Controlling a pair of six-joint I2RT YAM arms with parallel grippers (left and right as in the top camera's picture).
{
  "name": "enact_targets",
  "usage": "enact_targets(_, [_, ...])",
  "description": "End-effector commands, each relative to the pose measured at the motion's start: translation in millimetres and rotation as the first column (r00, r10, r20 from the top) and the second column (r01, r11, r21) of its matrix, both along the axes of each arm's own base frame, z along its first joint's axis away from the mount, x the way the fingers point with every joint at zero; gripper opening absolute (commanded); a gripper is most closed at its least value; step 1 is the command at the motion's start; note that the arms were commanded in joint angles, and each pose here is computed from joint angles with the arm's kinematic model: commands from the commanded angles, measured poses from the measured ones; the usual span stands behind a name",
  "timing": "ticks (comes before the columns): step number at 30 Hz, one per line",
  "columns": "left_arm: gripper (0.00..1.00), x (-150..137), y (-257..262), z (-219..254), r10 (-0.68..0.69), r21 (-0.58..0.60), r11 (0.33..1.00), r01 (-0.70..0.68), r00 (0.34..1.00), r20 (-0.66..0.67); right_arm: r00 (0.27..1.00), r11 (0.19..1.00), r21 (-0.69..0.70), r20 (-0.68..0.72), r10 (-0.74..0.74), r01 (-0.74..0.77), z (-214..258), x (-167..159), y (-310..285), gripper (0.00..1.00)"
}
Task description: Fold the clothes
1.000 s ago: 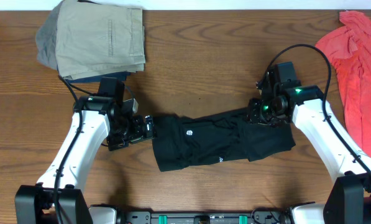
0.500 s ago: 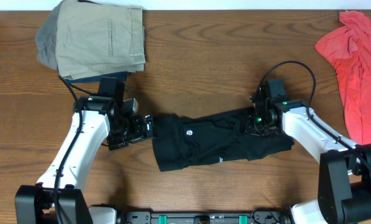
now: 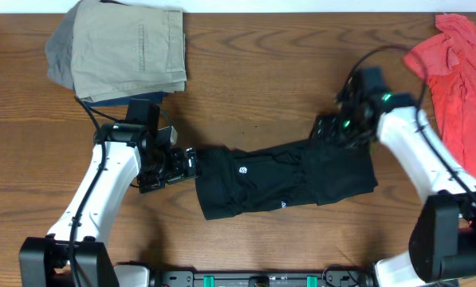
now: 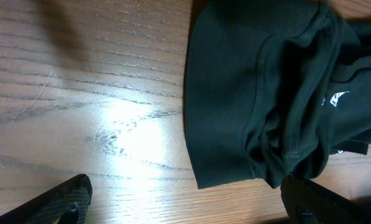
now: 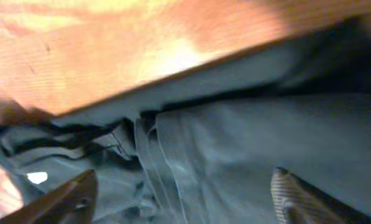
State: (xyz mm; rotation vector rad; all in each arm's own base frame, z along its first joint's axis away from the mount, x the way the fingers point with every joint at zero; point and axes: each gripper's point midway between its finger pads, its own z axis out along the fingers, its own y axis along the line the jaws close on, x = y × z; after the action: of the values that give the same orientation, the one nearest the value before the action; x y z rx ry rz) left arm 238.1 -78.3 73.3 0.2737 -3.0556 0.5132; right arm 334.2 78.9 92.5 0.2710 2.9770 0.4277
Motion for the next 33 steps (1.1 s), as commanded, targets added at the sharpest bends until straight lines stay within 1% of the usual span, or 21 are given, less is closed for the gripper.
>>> enact_targets(1, [0.98,-7,0,-8,-0.001,-0.011,1.0,0.001,1.0,-0.015,0.997,0.993,-0.102,0.054,-0.053,0.059,28,17,-38,0.99])
enact_targets(3, [0.98,-6,-9,-12,-0.003,-0.064,0.998,0.002,1.0,-0.007,0.993,0.983,-0.146,0.055,-0.106,0.113,36,19,-62,0.99])
enact_targets(6, [0.98,-5,-21,-21,-0.006,-0.139,0.99,0.007,1.0,0.007,0.982,0.969,-0.161,0.05,-0.183,0.189,37,17,-91,0.99])
enact_targets(10, [0.98,-7,-22,-36,-0.006,-0.151,0.988,0.006,1.0,-0.001,0.957,0.943,-0.163,0.017,-0.29,0.289,34,6,-128,0.99])
enact_targets(15, [0.98,-4,-23,-51,-0.006,-0.154,0.988,0.004,1.0,-0.015,0.928,0.918,-0.156,-0.024,-0.371,0.363,32,-9,-153,0.99])
enact_targets(18, [0.98,0,-33,-58,-0.01,-0.217,0.976,0.004,1.0,-0.029,0.922,0.916,-0.132,-0.033,-0.385,0.378,32,-10,-155,0.99])
enact_targets(22, [0.98,1,-54,-64,-0.044,-0.356,0.934,0.023,0.998,-0.052,0.927,0.921,-0.131,-0.033,-0.373,0.366,32,-10,-153,0.99])
enact_targets(26, [0.98,-4,-64,-70,-0.08,-0.435,0.9,0.038,0.994,-0.078,0.927,0.922,-0.129,-0.034,-0.373,0.366,32,-10,-153,0.99])
enact_targets(33, [0.98,-11,-69,-78,-0.1,-0.441,0.897,0.04,0.989,-0.112,0.93,0.925,-0.129,-0.035,-0.365,0.358,32,-10,-150,0.99])
